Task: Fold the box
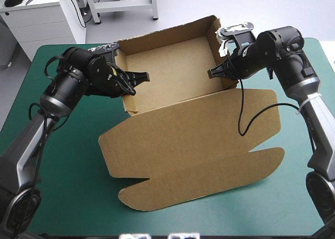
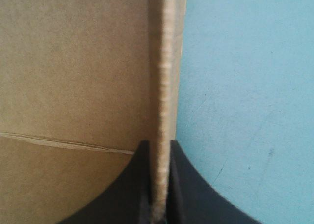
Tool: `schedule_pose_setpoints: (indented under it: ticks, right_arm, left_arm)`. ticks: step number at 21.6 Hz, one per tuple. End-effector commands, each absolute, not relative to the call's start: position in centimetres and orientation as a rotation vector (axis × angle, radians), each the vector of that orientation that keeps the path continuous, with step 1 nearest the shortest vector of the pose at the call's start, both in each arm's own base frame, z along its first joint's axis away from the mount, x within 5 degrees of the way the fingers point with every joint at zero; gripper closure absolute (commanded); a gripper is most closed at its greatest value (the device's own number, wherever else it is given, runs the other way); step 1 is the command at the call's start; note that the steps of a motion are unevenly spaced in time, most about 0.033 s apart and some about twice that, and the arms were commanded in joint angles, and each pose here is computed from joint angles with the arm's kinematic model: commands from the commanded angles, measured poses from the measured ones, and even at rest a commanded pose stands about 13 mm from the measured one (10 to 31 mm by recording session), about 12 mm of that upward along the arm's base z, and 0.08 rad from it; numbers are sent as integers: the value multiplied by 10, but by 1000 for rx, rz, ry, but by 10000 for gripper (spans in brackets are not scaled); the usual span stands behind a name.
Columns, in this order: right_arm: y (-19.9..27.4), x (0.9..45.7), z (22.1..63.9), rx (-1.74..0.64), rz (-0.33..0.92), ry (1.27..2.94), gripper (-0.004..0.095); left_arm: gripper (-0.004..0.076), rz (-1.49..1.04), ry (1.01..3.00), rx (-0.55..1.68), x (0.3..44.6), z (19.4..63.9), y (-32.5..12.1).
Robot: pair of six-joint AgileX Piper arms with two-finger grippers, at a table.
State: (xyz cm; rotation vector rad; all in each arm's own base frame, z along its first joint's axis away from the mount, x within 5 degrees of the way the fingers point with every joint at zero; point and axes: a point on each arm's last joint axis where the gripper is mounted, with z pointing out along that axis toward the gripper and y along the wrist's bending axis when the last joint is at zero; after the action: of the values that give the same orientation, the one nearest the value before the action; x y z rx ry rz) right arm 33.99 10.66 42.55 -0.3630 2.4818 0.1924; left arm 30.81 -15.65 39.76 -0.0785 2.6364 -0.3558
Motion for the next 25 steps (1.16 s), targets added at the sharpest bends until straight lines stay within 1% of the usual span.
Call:
schedule_pose_setpoints:
  ticks: [1, 4, 7, 11, 14, 17, 21, 24, 25]
  right_arm:
    - [105, 340, 433, -325, 190, 2463, 924]
    - [112, 360, 406, -300, 200, 2542, 924]
    - [119, 385, 369, -303, 173, 2638, 924]
    - [125, 402, 336, -305, 168, 2719, 924]
    - [127, 412, 314, -310, 145, 2767, 924]
    - [127, 416, 305, -313, 133, 2787, 924]
    - [124, 418, 303, -304, 69, 2789, 924]
    - [124, 418, 303, -301, 67, 2789, 923]
    - [124, 418, 303, -300, 70, 2789, 908]
  left_arm:
    - [732, -350, 2595, 33, 314, 419, -162]
    - [732, -336, 2621, 35, 336, 404, -173]
    - [732, -281, 2699, 48, 358, 370, -184]
    - [732, -240, 2768, 59, 373, 340, -192]
    - [732, -175, 2808, 138, 384, 317, -195]
    - [732, -105, 2822, 149, 391, 303, -195]
    - [732, -72, 2831, 154, 394, 296, -195]
    - [732, -64, 2831, 155, 395, 295, -195]
    - [732, -51, 2827, 157, 395, 295, -194]
